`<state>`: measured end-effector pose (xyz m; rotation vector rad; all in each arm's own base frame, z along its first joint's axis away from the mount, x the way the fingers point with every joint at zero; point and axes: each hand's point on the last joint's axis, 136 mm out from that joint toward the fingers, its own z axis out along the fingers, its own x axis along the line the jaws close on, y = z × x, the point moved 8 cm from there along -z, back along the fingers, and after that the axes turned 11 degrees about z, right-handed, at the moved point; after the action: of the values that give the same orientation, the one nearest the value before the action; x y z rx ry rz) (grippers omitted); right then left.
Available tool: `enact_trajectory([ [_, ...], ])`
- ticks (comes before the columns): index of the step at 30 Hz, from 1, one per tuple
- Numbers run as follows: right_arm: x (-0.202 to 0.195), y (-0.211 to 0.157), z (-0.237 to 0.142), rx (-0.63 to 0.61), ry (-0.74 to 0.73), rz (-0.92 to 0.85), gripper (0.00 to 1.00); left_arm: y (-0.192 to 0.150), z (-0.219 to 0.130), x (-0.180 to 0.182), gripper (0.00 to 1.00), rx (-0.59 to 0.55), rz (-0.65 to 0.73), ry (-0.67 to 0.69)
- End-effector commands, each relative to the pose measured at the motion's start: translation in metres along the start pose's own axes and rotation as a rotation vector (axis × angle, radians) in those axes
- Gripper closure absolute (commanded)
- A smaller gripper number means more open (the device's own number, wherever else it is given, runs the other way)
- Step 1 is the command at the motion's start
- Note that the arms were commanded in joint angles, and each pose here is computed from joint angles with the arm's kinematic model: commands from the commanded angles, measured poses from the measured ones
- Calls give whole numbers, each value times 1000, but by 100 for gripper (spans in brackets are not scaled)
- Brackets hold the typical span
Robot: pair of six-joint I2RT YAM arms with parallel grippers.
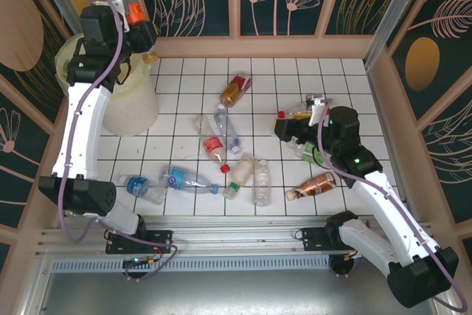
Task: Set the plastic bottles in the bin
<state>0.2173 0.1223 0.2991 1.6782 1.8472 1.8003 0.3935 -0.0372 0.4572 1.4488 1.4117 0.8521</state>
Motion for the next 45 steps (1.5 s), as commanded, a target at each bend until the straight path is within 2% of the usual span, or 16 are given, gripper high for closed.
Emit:
enact_trajectory([
  [1,-2,-2,4,-4,-2,-27,12,-4,10,20,49,53,34,101],
  [7,-6,-6,6,3,-18,-24,12,-9,24,48,49,90,68,247],
  [18,-8,-12,13,35,-24,-15,12,-14,21,101,49,94,4,379],
  [20,-8,-12,14,39,-26,-16,12,-27,36,110,49,140,3,401],
  [29,-4,-25,23,151,-26,-41,12,-61,75,125,48,247,-21,393],
  [36,-2,-33,31,180,-30,-53,12,-79,97,128,46,305,-47,357],
  [45,-4,-42,40,238,-39,-45,12,-85,99,127,33,337,-60,335],
])
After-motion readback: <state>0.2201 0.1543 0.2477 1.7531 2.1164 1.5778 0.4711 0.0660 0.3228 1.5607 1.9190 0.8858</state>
